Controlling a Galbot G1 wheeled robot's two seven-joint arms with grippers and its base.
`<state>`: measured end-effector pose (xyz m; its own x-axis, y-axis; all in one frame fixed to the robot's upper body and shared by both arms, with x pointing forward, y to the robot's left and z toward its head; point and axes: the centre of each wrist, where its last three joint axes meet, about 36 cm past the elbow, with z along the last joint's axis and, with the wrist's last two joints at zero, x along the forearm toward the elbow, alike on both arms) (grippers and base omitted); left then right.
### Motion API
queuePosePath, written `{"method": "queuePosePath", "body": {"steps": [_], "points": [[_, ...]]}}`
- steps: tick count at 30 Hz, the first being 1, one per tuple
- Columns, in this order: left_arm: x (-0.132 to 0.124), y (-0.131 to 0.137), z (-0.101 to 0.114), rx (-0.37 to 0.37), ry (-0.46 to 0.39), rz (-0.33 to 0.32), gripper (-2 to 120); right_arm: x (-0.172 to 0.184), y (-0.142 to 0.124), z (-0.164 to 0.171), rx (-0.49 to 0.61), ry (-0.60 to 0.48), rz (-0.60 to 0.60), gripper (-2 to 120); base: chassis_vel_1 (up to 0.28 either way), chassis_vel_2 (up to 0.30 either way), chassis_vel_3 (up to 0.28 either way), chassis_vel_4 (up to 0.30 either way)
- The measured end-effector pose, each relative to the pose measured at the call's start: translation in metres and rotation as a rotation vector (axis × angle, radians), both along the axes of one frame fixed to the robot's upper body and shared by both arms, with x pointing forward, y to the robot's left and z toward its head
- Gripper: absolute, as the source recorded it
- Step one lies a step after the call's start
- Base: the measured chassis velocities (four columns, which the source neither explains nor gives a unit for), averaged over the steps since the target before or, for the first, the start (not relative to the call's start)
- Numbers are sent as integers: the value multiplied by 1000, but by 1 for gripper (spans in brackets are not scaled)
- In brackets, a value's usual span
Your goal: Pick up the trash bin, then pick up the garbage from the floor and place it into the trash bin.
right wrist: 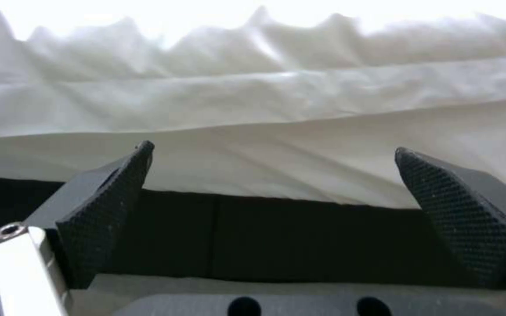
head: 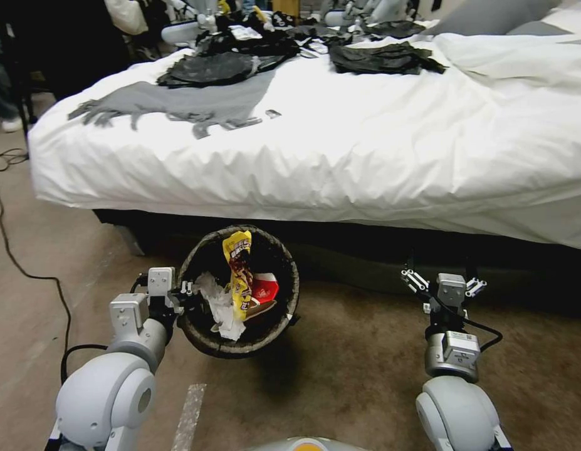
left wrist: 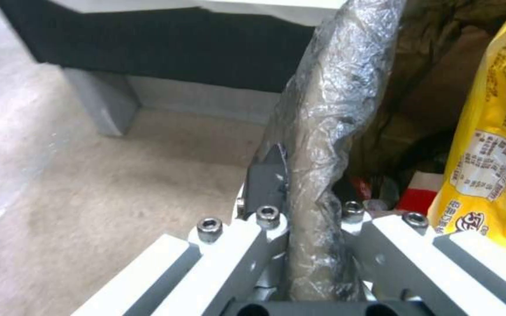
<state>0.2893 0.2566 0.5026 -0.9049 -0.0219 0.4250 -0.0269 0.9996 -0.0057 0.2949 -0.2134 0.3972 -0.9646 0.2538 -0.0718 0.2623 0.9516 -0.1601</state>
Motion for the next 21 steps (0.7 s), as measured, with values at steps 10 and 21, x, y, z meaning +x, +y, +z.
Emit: {"method": "queuePosePath", "body": {"steps": [10,21], "points": [[1,0,0,-2,-1,-1,0,-1,1,-1,0,4,-1,100,72,63,71,65],[1,-1,0,-3,-1,-4,0,-3,2,-3,-2,8,0,100,72,72,69,61]]}}
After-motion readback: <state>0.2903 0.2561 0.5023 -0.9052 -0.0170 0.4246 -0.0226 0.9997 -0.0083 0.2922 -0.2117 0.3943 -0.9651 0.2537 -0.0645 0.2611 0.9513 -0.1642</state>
